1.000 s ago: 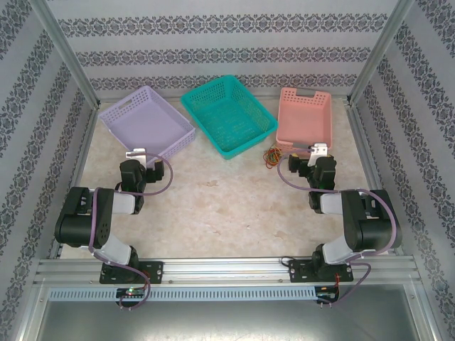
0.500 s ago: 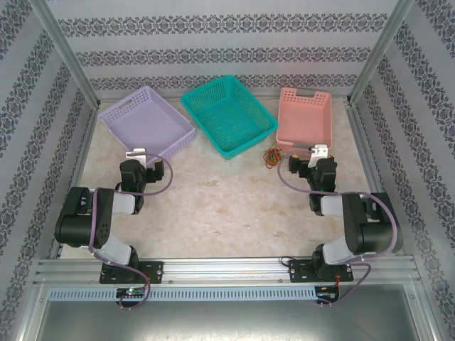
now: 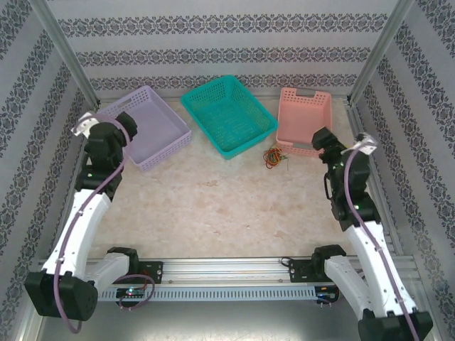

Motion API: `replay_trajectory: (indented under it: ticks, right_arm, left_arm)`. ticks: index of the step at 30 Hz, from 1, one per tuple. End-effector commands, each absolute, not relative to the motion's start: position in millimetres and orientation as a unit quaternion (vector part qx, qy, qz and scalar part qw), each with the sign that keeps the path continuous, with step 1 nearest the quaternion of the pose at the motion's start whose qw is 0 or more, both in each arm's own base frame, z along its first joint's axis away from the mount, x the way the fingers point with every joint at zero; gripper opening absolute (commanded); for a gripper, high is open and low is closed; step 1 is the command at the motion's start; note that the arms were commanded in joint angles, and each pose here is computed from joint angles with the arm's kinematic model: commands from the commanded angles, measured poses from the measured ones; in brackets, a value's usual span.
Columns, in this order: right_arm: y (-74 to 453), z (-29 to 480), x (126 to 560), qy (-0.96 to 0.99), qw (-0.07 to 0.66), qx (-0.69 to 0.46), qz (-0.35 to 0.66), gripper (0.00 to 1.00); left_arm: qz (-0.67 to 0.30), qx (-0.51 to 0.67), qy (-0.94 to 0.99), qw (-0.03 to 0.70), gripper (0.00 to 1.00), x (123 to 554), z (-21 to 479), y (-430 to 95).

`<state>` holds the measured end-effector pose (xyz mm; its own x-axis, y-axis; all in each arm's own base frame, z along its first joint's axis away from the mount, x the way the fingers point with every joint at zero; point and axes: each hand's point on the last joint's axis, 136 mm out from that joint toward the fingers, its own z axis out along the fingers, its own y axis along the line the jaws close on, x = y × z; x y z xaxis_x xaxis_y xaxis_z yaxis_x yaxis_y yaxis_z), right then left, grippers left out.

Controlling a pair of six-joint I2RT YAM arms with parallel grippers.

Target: Untangle the cables

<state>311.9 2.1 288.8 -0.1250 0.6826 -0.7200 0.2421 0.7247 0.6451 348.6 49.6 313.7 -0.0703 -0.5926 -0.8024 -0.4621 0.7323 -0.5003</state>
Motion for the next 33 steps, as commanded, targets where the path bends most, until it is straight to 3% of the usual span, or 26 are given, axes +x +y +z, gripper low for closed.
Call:
replay_trajectory:
  ticks: [1,5,11,17,25,30,33]
  right_arm:
    - [38,187,284,0.829,0.351,0.389,0.197,0.77]
    - [90,150,300,0.838,0.264,0.382,0.288,0.72]
    - [115,132,350,0.842,0.278,0.331,0.323,0.74]
    - [104,94,379,0.838,0.265,0.364,0.310,0.71]
    - [102,67,404,0.848,0.250,0.367,0.289,0.63]
    - [107,58,418,0.853,0.251,0.355,0.289,0.45]
    - [111,56,419,0.858,0.241,0.347,0.291,0.17]
  left_arm:
    - [-0.108,-0.440,0.814,0.364,1.00,304,216,6]
    - [-0.204,-0.349,0.850,0.338,0.87,311,214,-83]
    - [-0.257,-0.202,0.905,0.272,0.76,284,190,-203]
    - [-0.289,-0.159,0.908,0.257,0.71,268,186,-238]
    - [-0.282,-0.145,0.911,0.264,0.70,259,196,-229]
    - [-0.287,-0.143,0.910,0.262,0.69,253,197,-226]
    - [-0.282,-0.144,0.911,0.263,0.69,252,197,-223]
